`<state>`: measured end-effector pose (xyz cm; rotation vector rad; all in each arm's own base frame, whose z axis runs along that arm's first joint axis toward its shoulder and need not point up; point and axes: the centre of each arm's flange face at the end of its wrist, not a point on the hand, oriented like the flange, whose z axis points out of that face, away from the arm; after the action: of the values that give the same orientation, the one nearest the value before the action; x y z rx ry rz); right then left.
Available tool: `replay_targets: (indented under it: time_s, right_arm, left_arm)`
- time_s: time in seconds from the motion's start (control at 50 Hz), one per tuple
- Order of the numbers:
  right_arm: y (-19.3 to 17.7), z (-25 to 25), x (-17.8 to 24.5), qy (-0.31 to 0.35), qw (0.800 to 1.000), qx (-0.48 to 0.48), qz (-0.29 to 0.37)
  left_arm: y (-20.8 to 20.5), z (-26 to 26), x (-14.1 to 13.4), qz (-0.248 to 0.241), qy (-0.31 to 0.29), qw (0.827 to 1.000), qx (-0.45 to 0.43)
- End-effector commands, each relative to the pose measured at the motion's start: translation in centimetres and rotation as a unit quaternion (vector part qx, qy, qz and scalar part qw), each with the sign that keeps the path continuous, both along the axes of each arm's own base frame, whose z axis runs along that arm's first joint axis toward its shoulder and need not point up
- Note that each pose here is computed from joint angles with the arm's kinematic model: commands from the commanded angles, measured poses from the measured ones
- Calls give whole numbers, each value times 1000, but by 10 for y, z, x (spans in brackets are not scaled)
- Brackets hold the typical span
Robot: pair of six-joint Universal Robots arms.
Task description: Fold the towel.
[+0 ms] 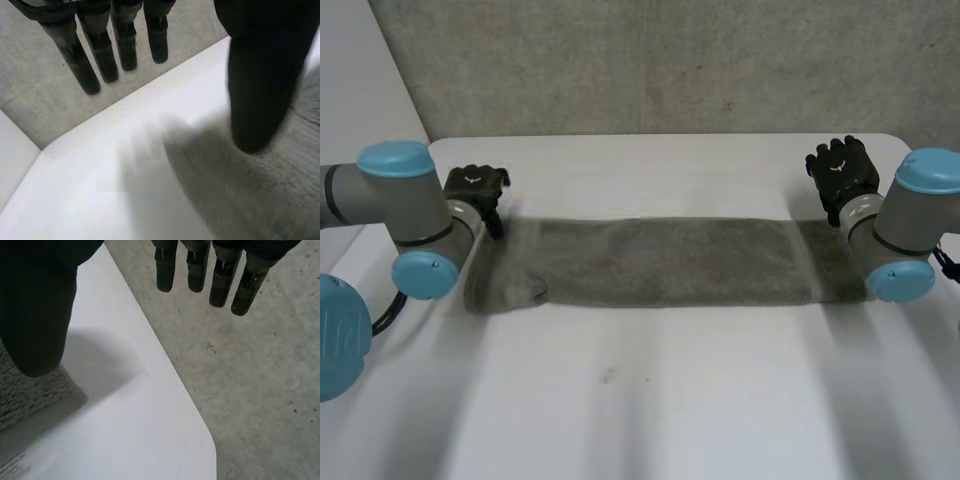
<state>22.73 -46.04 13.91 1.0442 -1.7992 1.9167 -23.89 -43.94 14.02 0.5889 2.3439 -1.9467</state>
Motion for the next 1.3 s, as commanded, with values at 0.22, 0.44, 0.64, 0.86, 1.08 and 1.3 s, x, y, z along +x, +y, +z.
replay_targets:
  time_s: [0.22, 0.44, 0.64, 0.86, 1.08, 1.3]
  right_arm:
    - [63, 86, -1, -114, 991, 49, 54]
    - [102, 64, -54, -132, 967, 217, -9]
    - [110, 26, -75, -134, 955, 264, 0]
    - [93, -12, -86, -114, 964, 240, 12]
    - [82, -25, -90, -112, 966, 233, 8]
    - [63, -7, -120, -83, 982, 159, -62]
  left_arm:
    - [45, 54, -9, -17, 8, 1000, -12]
    - [110, 75, 7, -6, 81, 996, 37]
    - [142, 69, 16, 14, 146, 986, 75]
    - [144, 61, 17, 12, 149, 987, 64]
    - [147, 57, 18, 13, 147, 987, 70]
    - [151, 59, 17, 11, 147, 987, 69]
